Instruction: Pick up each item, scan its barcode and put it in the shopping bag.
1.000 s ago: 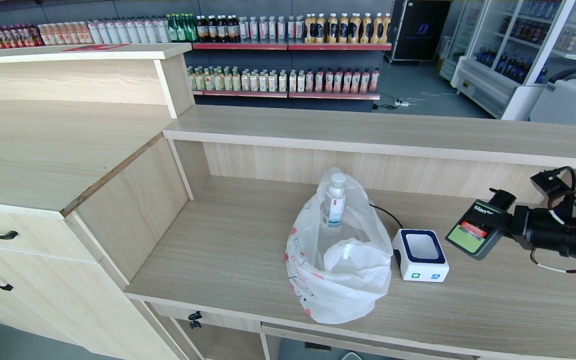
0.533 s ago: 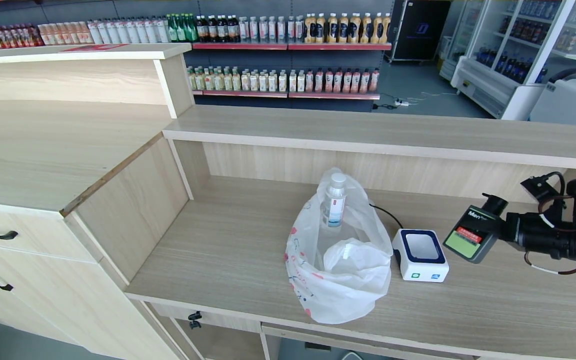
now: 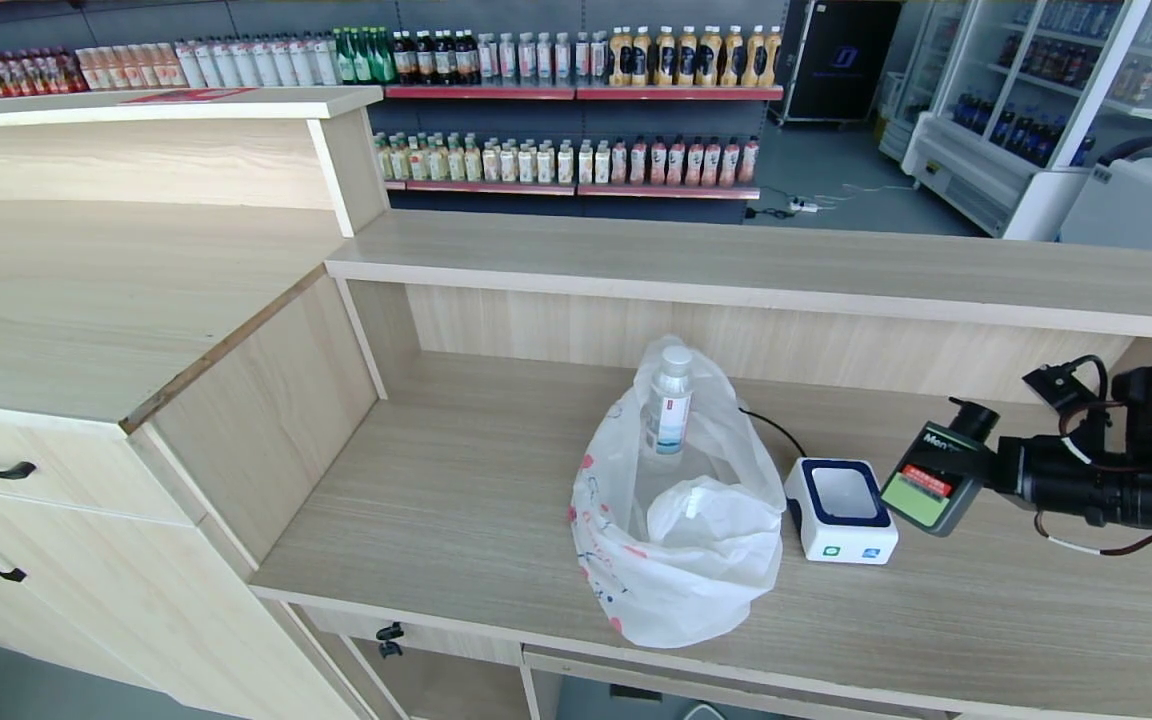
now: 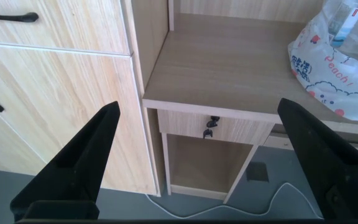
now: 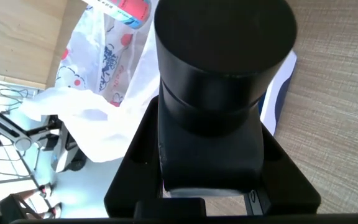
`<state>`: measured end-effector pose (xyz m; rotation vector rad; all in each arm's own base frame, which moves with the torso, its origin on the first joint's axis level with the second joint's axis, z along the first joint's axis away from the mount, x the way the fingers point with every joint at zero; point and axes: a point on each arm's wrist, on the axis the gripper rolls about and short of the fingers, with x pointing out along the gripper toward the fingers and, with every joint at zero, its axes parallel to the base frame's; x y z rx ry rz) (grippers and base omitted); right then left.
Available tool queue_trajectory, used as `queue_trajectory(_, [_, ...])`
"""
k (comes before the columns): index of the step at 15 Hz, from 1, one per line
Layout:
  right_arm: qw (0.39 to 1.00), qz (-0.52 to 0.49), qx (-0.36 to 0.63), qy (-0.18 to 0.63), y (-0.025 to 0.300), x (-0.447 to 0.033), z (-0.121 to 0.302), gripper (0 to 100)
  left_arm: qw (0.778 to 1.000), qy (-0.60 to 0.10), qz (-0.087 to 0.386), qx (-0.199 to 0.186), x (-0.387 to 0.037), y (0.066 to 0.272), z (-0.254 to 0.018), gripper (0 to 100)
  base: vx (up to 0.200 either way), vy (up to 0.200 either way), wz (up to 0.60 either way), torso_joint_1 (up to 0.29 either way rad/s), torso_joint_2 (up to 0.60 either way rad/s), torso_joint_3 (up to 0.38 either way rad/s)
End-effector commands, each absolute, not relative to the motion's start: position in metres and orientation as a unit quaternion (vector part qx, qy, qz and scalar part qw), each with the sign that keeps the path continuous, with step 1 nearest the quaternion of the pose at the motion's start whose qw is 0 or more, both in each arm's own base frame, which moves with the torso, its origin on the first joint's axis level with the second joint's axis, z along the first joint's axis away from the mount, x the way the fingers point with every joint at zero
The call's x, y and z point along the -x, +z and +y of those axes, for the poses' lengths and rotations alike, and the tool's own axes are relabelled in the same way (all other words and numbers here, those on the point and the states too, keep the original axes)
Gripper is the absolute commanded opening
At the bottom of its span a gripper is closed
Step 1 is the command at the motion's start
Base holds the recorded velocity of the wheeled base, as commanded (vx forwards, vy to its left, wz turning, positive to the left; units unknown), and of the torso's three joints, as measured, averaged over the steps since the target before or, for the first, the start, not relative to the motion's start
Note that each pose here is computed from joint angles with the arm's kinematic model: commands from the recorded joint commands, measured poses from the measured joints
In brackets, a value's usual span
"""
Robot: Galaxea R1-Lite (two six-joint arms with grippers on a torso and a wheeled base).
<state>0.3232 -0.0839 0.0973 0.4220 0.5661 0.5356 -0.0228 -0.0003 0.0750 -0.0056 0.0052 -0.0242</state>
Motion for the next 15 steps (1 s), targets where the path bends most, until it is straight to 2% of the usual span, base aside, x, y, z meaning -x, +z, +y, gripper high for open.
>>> queue_trajectory(1, [0.903, 0.275, -0.204, 0.259, 0.096, -0.323, -0.084, 0, 1.000, -0.012, 0.003, 0.003, 0.023, 0.075, 0.000, 100, 0.000, 0.000, 0.00, 0.000, 0.00, 0.000])
queue_trajectory(15, [0.907, 0.266, -0.187, 0.267, 0.092, -0.338, -0.087, 0, 1.000, -0.012, 0.003, 0.003, 0.023, 0.075, 0.000, 100, 0.000, 0.000, 0.00, 0.000, 0.00, 0.000])
